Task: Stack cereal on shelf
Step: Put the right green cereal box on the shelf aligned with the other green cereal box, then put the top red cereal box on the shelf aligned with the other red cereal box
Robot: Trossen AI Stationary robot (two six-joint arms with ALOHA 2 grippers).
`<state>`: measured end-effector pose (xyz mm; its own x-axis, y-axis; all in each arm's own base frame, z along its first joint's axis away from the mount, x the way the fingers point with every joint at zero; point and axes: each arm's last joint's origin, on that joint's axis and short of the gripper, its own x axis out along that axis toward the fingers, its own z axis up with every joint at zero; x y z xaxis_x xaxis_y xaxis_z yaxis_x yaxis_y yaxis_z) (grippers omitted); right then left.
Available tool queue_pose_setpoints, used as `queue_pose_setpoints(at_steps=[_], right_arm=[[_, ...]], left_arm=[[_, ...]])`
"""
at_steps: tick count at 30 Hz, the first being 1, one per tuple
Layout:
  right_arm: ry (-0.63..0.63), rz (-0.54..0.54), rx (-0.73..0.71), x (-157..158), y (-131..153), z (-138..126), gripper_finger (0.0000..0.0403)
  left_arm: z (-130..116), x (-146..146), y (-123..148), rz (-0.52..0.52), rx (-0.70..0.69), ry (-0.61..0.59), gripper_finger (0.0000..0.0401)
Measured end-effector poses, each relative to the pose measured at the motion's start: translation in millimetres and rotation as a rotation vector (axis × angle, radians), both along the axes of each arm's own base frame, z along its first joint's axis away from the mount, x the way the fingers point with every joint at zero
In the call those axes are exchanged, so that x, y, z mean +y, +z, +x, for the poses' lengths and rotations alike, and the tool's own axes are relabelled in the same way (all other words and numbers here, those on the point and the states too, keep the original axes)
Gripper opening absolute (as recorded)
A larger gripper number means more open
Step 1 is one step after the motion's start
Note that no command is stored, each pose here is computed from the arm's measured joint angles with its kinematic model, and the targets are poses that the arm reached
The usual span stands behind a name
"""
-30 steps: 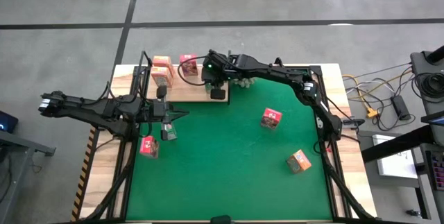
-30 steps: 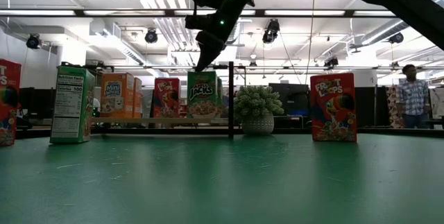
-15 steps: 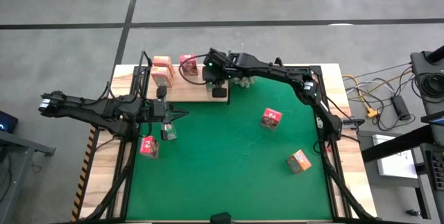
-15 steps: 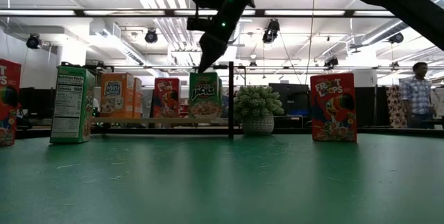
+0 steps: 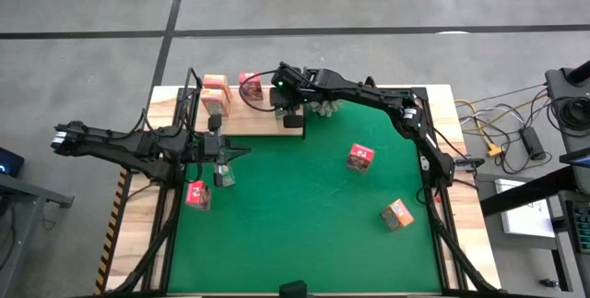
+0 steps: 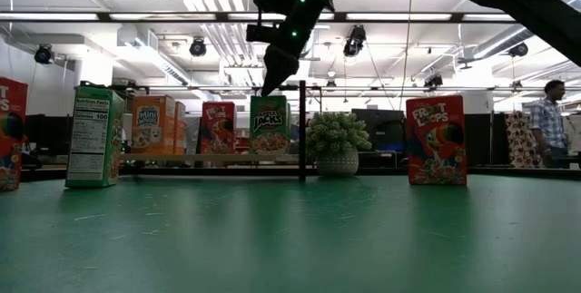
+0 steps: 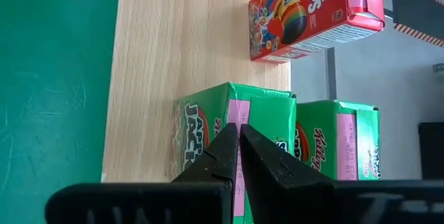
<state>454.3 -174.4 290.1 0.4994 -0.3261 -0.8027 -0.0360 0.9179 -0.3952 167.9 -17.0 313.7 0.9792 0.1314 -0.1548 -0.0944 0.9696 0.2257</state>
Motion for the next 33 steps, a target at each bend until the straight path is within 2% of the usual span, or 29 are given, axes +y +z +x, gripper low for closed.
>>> queue_pose_setpoints(at_steps=[14,24,33], right_arm=[[0.011,-0.010,-0.006,1,3,-1,0.0013],[0.001,-0.015,-0.065,9,25,-7,0.0013],[0.000,0.012,-0.127,34,45,-9,0.0013]], left_arm=[[0,0,0,0.000,0.000,0.000,0.0000],[0,0,0,0.000,0.000,0.000,0.0000],[0,0,0,-0.003,-0.001,0.001,0.0000]])
